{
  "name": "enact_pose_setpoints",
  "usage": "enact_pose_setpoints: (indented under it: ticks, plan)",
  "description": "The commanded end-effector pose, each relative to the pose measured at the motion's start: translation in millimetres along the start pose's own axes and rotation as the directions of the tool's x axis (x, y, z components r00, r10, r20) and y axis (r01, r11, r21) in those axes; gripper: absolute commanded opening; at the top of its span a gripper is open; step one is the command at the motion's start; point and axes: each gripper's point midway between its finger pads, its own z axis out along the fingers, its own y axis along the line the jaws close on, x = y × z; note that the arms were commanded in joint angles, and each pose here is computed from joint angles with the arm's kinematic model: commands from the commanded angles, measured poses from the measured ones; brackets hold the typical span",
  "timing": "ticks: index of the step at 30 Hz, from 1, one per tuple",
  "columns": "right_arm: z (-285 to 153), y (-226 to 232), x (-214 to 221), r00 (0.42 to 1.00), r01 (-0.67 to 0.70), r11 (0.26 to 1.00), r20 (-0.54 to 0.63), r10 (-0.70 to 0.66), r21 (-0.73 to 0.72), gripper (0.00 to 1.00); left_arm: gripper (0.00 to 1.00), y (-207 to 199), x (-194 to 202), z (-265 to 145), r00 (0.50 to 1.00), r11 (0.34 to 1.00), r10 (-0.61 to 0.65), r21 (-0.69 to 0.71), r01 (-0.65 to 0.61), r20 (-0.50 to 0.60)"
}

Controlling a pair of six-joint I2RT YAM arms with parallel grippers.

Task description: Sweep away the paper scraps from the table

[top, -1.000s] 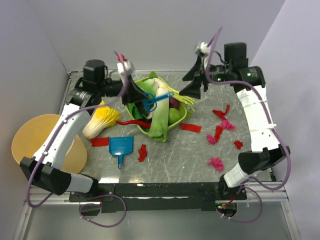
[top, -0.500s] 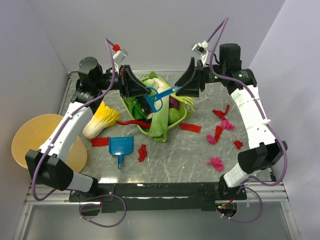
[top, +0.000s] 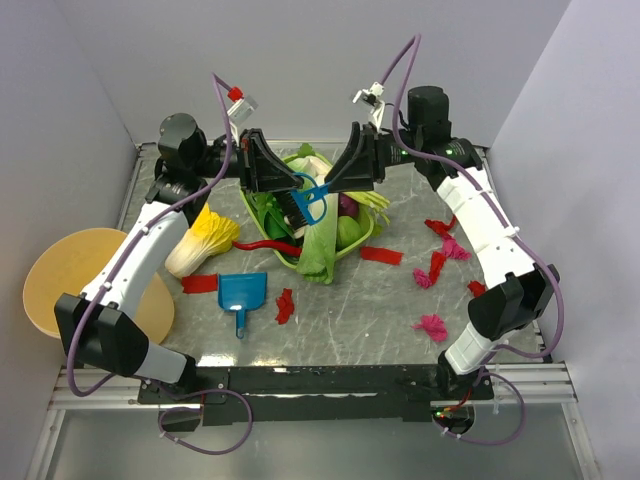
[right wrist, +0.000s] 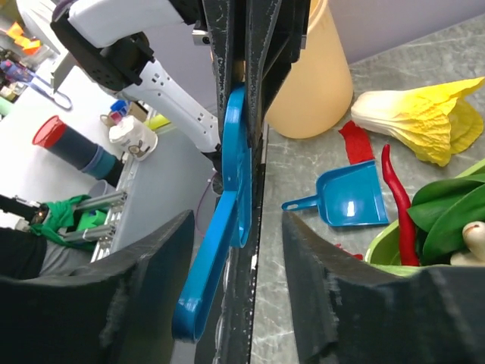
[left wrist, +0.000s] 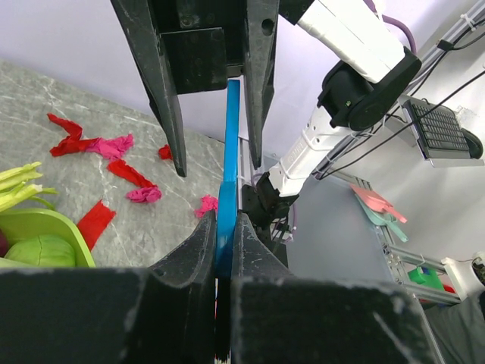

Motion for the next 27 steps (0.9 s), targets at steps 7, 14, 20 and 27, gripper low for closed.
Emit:
enact_pose_setpoints:
  ticks: [7,14,20,27]
  plan:
    - [1,0,-3,0.997,0.075,0.996,-0.01,-0.074,0.051,0.43,0.01,-4,-1,1,1.0,0.999,0.024,0.023,-0.024,-0.005]
    - [1,2,-2,0.997,0.08,0.996,-0.01,-0.08,0.036,0.25,0.01,1,1,1,1.0,1.0,0.01,0.02,-0.01,-0.012]
    - [-4,5,0,0.998,0.066,0.996,-0.007,-0.066,0.06,0.0,0.52,22,-7,0,0.999,0.992,0.045,-0.12,-0.043,0.018]
    - [-51,-26,19,0.987,0.16,0.876,-0.081,-0.139,0.455,0.0,0.81,66,37,-40,0.978,0.863,0.137,-0.465,-0.196,-0.158]
